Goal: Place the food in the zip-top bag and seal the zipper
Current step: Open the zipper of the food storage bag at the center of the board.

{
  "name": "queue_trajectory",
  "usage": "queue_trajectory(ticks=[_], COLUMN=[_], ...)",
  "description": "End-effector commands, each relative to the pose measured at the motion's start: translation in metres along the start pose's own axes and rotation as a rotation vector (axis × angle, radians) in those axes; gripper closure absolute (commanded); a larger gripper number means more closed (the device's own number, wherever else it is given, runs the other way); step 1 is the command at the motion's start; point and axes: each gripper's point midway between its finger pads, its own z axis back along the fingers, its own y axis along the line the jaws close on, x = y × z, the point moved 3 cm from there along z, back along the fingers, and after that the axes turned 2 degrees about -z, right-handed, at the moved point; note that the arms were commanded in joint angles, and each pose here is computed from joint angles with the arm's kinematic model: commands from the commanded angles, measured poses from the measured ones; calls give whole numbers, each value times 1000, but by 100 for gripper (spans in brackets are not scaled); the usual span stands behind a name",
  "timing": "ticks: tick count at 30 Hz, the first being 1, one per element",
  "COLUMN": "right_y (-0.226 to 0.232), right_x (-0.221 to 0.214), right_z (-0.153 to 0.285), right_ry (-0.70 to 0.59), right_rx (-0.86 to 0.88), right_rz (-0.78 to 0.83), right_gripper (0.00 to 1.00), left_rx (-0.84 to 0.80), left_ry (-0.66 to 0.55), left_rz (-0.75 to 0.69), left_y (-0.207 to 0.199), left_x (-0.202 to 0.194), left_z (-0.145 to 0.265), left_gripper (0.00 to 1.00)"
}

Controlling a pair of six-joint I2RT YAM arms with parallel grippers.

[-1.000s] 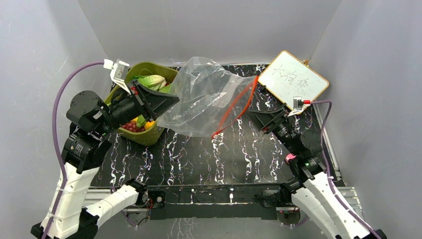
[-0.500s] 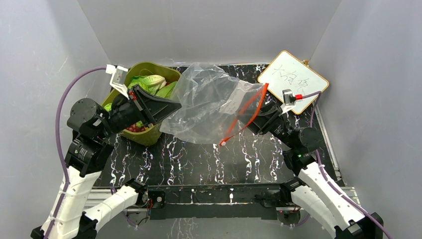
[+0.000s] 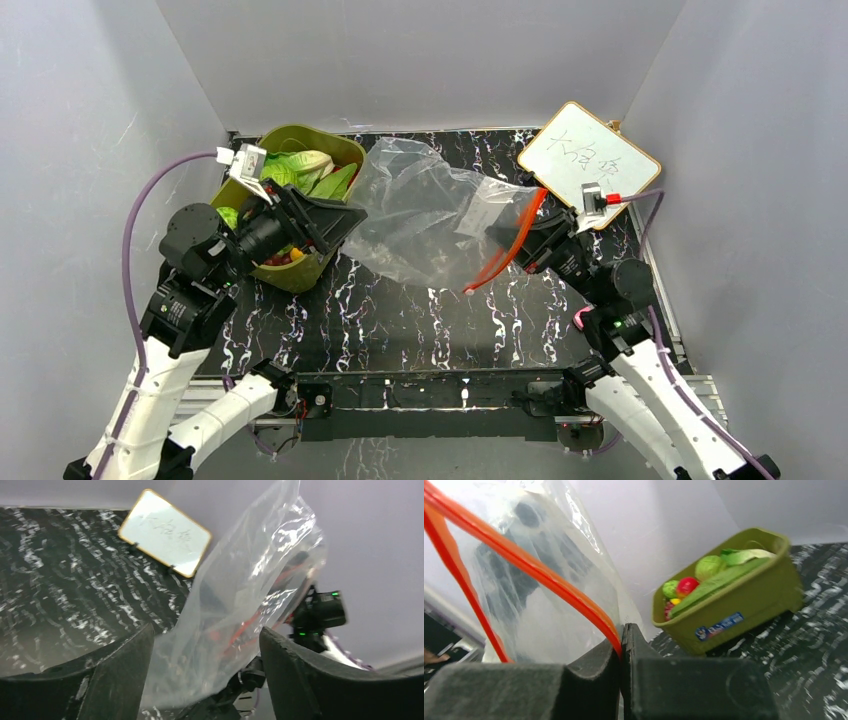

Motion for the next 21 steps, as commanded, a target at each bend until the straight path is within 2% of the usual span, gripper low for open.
queue_trajectory(ticks=[1,4,13,17,21], right_y=[-23,-40,-58,-55,-53], right_x=[16,21,38,35,40], right_z=[4,11,19,8,1], right_ry=[-7,7,119,202,184], right_rx=[-273,-445,-754,-746,-752], right_rz=[85,80,116,81,47], right_gripper=[100,100,100,100,100], left_rx=[193,209,296,198,158], left_ry=[-3,17,136,250,329], left_rz=[-72,-115,-123,-109,-77], left_y=[42,54,86,85,86], left_x=[-17,-30,-63,-83,-95], left_z=[6,8,2,-12,-23], left_gripper=[22,20,18,17,17])
